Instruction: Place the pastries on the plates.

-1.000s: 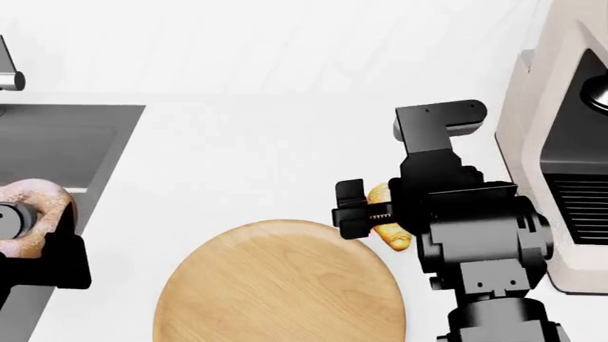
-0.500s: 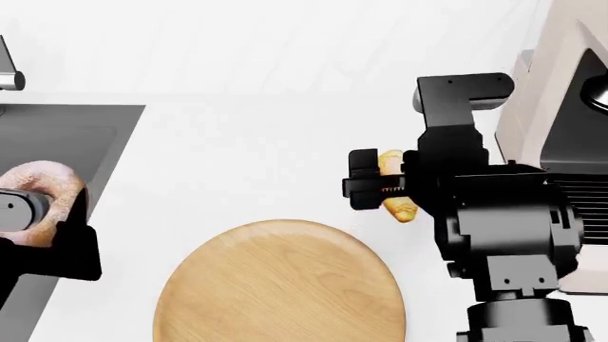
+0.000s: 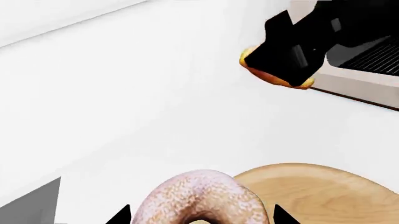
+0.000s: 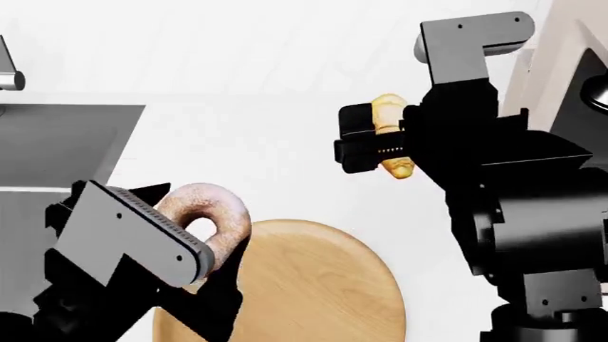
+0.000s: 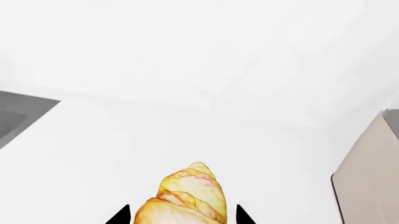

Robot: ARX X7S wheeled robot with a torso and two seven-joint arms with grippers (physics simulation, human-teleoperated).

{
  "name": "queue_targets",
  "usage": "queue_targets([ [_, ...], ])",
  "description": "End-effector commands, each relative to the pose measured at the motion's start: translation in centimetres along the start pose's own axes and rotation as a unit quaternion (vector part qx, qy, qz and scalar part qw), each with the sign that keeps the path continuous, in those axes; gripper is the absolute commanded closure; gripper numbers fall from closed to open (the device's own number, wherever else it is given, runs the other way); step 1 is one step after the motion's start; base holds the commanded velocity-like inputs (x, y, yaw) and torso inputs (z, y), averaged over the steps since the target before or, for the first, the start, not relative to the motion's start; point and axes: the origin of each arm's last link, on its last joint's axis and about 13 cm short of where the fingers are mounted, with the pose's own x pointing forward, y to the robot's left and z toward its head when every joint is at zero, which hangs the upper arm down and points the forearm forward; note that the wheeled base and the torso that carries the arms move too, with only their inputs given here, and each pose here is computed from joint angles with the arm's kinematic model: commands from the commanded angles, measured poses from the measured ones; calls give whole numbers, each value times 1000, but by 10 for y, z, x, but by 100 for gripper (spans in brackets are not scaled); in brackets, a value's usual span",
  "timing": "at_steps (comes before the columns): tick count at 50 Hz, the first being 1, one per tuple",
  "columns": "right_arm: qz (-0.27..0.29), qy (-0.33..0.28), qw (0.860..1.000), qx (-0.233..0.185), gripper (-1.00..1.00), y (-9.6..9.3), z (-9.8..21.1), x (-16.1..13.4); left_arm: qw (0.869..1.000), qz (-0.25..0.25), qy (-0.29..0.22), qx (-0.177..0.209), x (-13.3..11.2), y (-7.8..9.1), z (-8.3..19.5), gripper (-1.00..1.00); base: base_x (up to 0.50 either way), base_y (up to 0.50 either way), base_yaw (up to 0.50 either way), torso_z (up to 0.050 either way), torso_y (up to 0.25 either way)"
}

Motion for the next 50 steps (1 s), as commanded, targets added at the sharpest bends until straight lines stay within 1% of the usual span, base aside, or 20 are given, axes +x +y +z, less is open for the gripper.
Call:
queue_targets([
  [1,22,-12,1000,-9,100,7,1,-9,995,-88,34,10,14,-28,-10,100,0,0,0,0,10],
  [7,26,-10,1000,-7,100,8,-1,-8,993,-114,41,-3,15,-42,-15,100,0,0,0,0,0],
  [15,25,-11,1000,-3,100,7,-4,-11,991,-123,47,-16,16,-48,-21,100,0,0,0,0,0],
  [19,26,-9,1000,-3,100,8,-5,-11,991,-120,49,-22,17,-46,-20,100,0,0,0,0,0],
  [20,26,-8,1000,-3,100,7,-5,-11,991,-118,49,-23,16,-44,-20,-100,0,0,0,0,0],
  [26,23,-3,1000,0,100,5,-11,-10,991,-120,47,-34,15,-47,-22,-100,0,0,0,0,2],
  [31,23,1,1000,2,100,5,-14,-8,991,-120,34,-46,11,-49,-20,-100,0,0,0,0,0],
  [36,24,-5,1000,4,100,6,-14,-8,992,-113,16,-59,3,-44,-10,-100,0,0,0,0,0],
  [38,22,-14,1000,4,100,6,-13,-10,992,-103,3,-70,-1,-41,-7,-100,0,0,0,0,0],
  [39,24,-29,999,-4,100,7,-12,-13,994,-88,-7,-71,-5,-38,-5,-100,0,0,0,0,0],
  [40,23,-32,999,-4,100,7,-11,-14,994,-75,-14,-78,-7,-37,-5,-100,0,0,0,0,0],
  [41,26,-46,999,1,100,7,-10,-17,993,-61,-25,-100,-11,-34,-3,-100,0,0,0,0,0],
  [43,18,-53,998,-9,100,6,-9,-21,994,-17,-36,-103,-20,-24,-6,-100,0,0,0,0,0],
  [44,16,-57,998,-9,100,6,-9,-22,994,-6,-38,-102,-22,-21,-6,-100,0,0,0,0,0],
  [46,-11,-75,995,-61,100,6,-10,-27,992,33,-55,-107,-28,-7,-3,-100,0,0,0,0,0],
  [47,-10,-76,995,-62,100,7,-11,-29,992,37,-59,-108,-30,-5,-2,-100,0,0,0,0,0],
  [48,-21,-94,993,-70,100,9,-11,-34,991,52,-73,-99,-33,0,1,-100,0,0,0,0,0],
  [49,-27,-119,990,-69,100,13,-13,-42,989,74,-80,-96,-36,8,2,-100,0,0,0,0,10],
  [50,-28,-128,989,-67,100,14,-13,-45,989,81,-82,-96,-37,10,2,-100,0,0,0,0,0],
])
